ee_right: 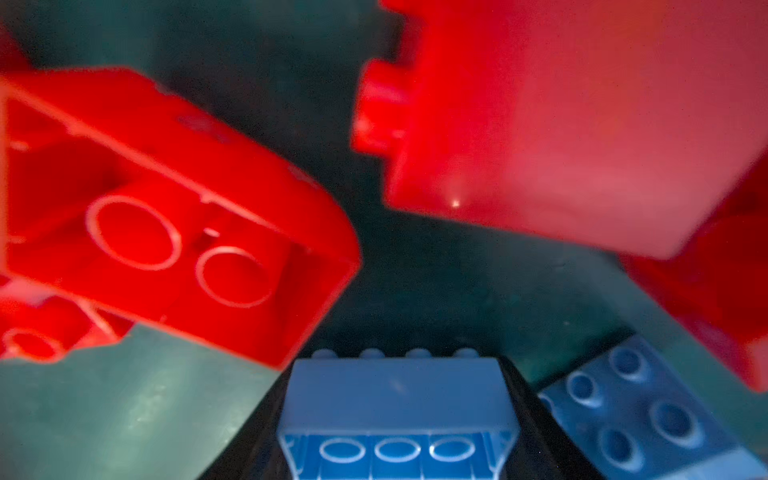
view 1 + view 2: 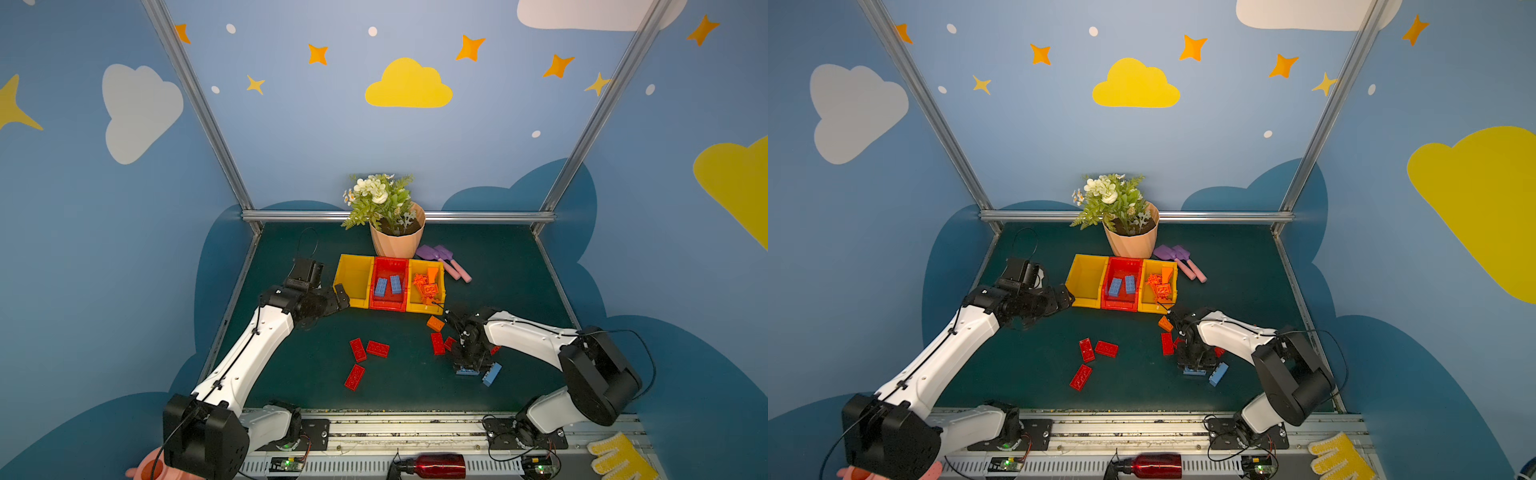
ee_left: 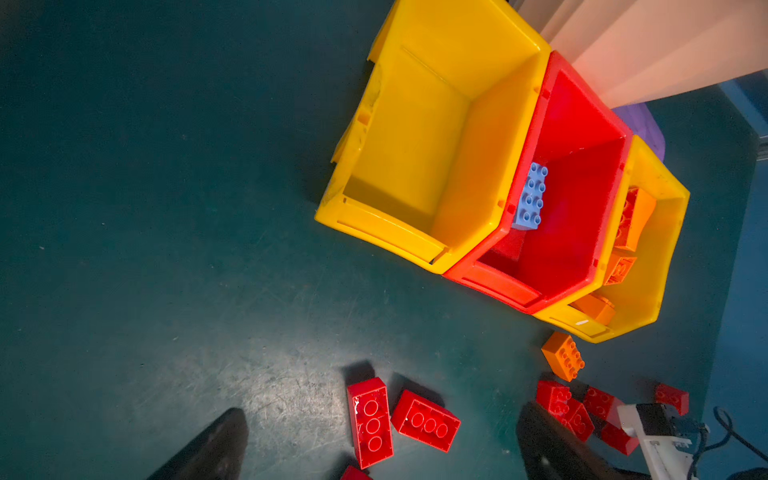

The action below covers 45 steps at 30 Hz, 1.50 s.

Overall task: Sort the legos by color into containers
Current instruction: 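Carry the blue 2x3 brick with the right gripper over the red bin, then open the right gripper to drop the blue brick into the red bin, then move the right gripper back down to the light blue 1x4 brick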

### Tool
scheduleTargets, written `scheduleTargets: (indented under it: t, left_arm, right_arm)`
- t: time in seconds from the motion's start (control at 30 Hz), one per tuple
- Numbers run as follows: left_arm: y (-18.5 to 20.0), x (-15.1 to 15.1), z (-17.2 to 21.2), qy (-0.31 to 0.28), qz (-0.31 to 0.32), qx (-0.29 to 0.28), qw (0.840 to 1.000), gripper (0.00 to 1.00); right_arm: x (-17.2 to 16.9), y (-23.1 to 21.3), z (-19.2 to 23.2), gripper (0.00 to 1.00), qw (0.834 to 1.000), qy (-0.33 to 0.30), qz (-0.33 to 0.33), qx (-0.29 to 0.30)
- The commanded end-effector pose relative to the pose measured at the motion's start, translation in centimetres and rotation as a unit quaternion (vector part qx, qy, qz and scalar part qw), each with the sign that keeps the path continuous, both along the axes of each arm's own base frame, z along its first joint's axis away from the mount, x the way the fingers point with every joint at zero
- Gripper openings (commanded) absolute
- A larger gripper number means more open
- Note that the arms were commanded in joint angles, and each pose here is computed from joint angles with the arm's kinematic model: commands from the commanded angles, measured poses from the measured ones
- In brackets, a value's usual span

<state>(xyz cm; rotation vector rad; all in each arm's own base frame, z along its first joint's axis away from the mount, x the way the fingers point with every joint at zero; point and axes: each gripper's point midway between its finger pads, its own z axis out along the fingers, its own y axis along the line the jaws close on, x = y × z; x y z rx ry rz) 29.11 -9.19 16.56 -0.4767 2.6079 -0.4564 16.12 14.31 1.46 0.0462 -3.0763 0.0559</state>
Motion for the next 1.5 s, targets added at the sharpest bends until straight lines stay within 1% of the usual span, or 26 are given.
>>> scheduleTargets:
  t: [0.0, 0.1, 0.23, 0.43, 0.57, 0.77, 0.97, 1.1, 1.17, 1.2, 1.23, 1.3, 1.33, 1.4, 1.47]
  left_arm:
    - [0.2, -0.7, 0.3, -0.007, -0.006, -0.002, 1.000, 1.00]
    - [0.3, -1.1, 0.2, -0.012, -0.006, -0.001, 1.000, 1.00]
    - [0.3, -1.2, 0.3, -0.018, -0.006, -0.005, 1.000, 1.00]
    - [0.5, -1.6, 0.4, -0.014, -0.002, -0.005, 1.000, 1.00]
    - [1.0, -2.3, 0.1, -0.016, 0.002, 0.001, 1.000, 1.00]
    - [2.1, -3.6, 0.5, -0.016, 0.014, 0.012, 1.000, 1.00]
    - [3.3, -4.6, 1.5, -0.029, 0.026, 0.028, 0.999, 1.00]
    - [3.9, -4.9, 2.1, -0.030, 0.031, 0.039, 0.998, 1.00]
    - [4.1, -4.9, 2.3, -0.031, 0.033, 0.043, 0.998, 1.00]
    - [4.2, -4.9, 2.4, -0.034, 0.034, 0.044, 0.998, 1.00]
    - [4.2, -4.9, 2.5, -0.034, 0.035, 0.045, 0.998, 1.00]
    - [4.3, -4.7, 2.6, -0.035, 0.036, 0.045, 0.998, 1.00]
    - [4.3, -4.6, 2.6, -0.036, 0.037, 0.045, 0.998, 1.00]
    - [4.2, -4.4, 2.5, -0.035, 0.037, 0.043, 0.998, 1.00]
    - [3.9, -4.1, 2.3, -0.035, 0.035, 0.036, 0.998, 1.00]
  right_arm:
    - [-0.3, 0.7, -0.8, 0.46, 1.000, 0.002, 0.000, -0.018]
    - [0.2, 1.8, 1.0, 0.44, 1.000, -0.011, 0.011, -0.014]
    - [2.1, 4.3, 4.9, 0.43, 0.999, -0.044, 0.026, 0.014]
    - [7.4, 9.8, 10.9, 0.45, 0.989, -0.106, 0.069, 0.069]
    - [11.7, 13.8, 12.9, 0.45, 0.980, -0.141, 0.109, 0.093]
    - [17.4, 18.0, 13.4, 0.45, 0.968, -0.176, 0.153, 0.096]
    - [22.0, 20.2, 12.2, 0.46, 0.962, -0.198, 0.162, 0.099]
    - [24.2, 21.7, 11.1, 0.47, 0.959, -0.198, 0.167, 0.112]
    - [24.9, 22.4, 10.4, 0.50, 0.959, -0.194, 0.170, 0.117]
    - [25.1, 22.6, 10.3, 0.53, 0.959, -0.191, 0.172, 0.121]
    - [25.2, 22.8, 10.2, 0.59, 0.959, -0.190, 0.172, 0.122]
    - [25.2, 23.1, 10.4, 0.74, 0.957, -0.187, 0.175, 0.134]
    - [25.2, 23.2, 10.8, 0.79, 0.956, -0.188, 0.176, 0.140]
    - [25.0, 23.1, 11.8, 0.84, 0.954, -0.194, 0.178, 0.144]
    - [24.5, 22.5, 13.2, 0.85, 0.953, -0.200, 0.178, 0.144]
